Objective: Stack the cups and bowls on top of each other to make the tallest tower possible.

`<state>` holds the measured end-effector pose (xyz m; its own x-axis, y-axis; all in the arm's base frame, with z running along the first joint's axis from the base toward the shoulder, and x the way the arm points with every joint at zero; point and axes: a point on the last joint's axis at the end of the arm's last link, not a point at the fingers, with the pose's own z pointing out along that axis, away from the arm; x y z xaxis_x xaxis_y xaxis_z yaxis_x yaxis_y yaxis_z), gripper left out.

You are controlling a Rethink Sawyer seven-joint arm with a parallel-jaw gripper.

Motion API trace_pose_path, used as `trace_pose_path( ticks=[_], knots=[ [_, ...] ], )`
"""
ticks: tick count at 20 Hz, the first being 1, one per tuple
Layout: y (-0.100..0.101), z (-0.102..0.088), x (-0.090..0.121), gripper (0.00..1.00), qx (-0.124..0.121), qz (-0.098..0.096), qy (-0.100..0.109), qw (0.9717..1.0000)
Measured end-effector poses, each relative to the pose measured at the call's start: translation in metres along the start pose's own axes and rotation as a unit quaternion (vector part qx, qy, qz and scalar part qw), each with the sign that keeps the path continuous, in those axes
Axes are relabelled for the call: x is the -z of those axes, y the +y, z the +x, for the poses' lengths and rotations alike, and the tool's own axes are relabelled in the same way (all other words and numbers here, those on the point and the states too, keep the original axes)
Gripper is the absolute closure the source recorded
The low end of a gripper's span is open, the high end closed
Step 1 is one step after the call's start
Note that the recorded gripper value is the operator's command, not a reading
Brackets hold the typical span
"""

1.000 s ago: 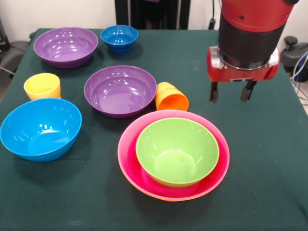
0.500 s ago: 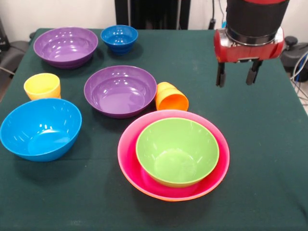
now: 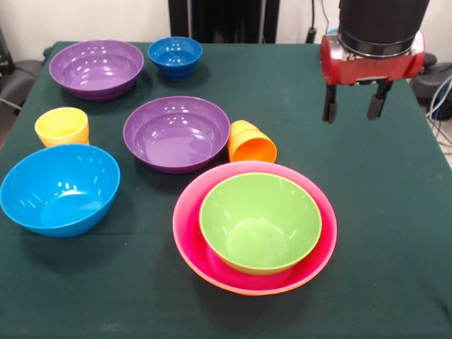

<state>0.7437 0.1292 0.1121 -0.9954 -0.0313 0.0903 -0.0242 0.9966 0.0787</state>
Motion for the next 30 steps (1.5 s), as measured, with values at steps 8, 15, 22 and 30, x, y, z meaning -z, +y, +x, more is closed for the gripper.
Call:
trace_pose_path(
  ticks=[8,15,22,30],
  knots=[
    [0.017,-0.019,0.026,0.00,0.007,0.006,-0.002,1.0000],
    [0.027,-0.047,0.050,0.00,0.007,0.008,-0.014,0.9998],
    [0.021,-0.059,0.052,0.00,0.003,0.021,-0.008,0.9997],
    [0.016,-0.059,0.053,0.00,0.003,0.029,-0.004,0.9996]
  ],
)
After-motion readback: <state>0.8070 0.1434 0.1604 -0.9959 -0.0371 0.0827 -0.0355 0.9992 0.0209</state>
